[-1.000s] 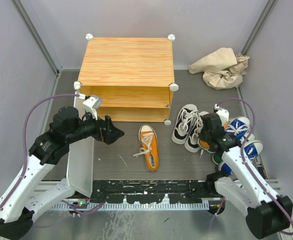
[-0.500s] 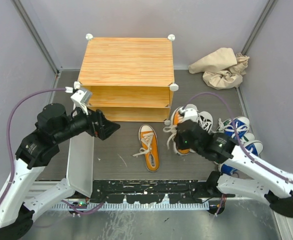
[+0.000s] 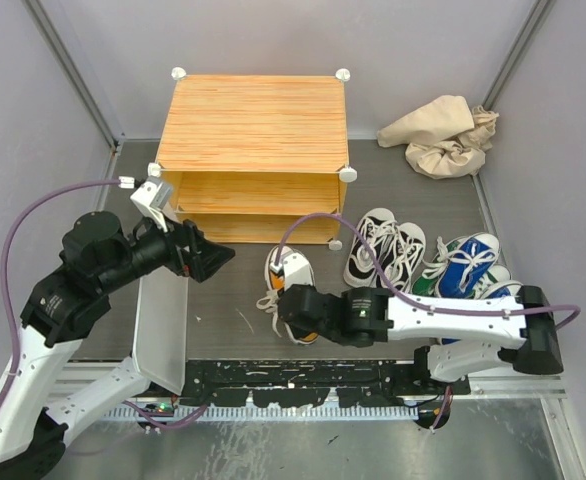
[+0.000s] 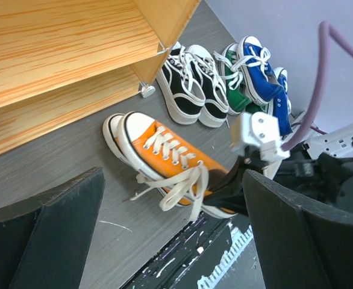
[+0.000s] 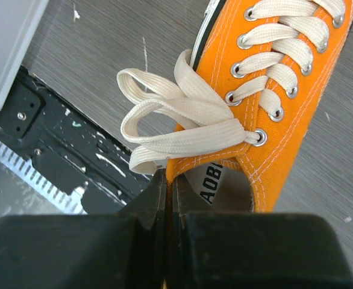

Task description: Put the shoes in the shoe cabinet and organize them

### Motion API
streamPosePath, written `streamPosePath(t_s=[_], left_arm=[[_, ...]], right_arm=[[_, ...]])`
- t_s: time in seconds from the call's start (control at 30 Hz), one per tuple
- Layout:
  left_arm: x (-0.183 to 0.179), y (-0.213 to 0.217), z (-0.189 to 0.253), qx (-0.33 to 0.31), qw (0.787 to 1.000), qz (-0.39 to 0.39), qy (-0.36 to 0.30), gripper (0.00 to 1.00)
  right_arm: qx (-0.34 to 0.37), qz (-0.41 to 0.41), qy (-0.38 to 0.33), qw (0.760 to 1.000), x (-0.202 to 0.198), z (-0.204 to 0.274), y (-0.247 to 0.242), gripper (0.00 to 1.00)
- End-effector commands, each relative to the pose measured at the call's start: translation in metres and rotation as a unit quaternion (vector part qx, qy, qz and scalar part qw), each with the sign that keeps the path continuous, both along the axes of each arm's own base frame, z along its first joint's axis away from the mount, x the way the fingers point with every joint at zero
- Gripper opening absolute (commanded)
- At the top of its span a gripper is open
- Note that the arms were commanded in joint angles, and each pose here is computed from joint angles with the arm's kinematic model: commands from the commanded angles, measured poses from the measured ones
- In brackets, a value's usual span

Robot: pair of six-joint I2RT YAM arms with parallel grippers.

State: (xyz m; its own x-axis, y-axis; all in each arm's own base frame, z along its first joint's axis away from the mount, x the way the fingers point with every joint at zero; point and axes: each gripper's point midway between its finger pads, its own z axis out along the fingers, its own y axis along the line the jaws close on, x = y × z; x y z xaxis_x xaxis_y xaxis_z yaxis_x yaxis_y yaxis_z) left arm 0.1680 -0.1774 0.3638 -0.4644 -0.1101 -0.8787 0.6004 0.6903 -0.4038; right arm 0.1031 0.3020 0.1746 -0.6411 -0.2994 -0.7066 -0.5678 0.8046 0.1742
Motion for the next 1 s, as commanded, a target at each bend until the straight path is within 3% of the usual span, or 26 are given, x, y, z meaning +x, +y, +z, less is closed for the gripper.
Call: streamPosePath(t_s=[0.0,0.3,0.63,0.67,0.77,0.9,0.97], left_arm=[[-0.001,0.000,0.018,-0.017,1.000,0.000,-0.019,0.98],[-0.004,0.005,0.012,-0.004,1.000,0.003,-0.022,0.98],[-0.008,0.012,-0.003,0.011,1.000,0.009,-0.017,0.98],[-0.009,0.013,-0.004,0.012,1.000,0.010,-0.017,0.98],[-0.009,0.014,-0.007,0.015,1.000,0.011,-0.016,0.98],[-0.008,0.014,-0.008,0.017,1.000,0.011,-0.014,0.98],[-0.008,0.013,-0.009,0.018,1.000,0.011,-0.013,0.98]], right_arm=[[0.108,-0.013,-0.058,0.992,0.022,0.047,0.056,0.01],[0.057,0.005,-0.092,0.994,0.039,-0.002,0.107,0.01],[-0.024,-0.093,-0.087,0.992,0.057,-0.077,0.093,0.01],[-0.031,-0.089,-0.083,0.992,0.055,-0.083,0.094,0.04],[-0.041,-0.065,-0.060,0.995,0.047,-0.098,0.102,0.32],[-0.034,-0.043,-0.040,0.998,0.036,-0.099,0.107,0.59],[-0.024,-0.036,-0.038,0.998,0.033,-0.089,0.108,0.65]])
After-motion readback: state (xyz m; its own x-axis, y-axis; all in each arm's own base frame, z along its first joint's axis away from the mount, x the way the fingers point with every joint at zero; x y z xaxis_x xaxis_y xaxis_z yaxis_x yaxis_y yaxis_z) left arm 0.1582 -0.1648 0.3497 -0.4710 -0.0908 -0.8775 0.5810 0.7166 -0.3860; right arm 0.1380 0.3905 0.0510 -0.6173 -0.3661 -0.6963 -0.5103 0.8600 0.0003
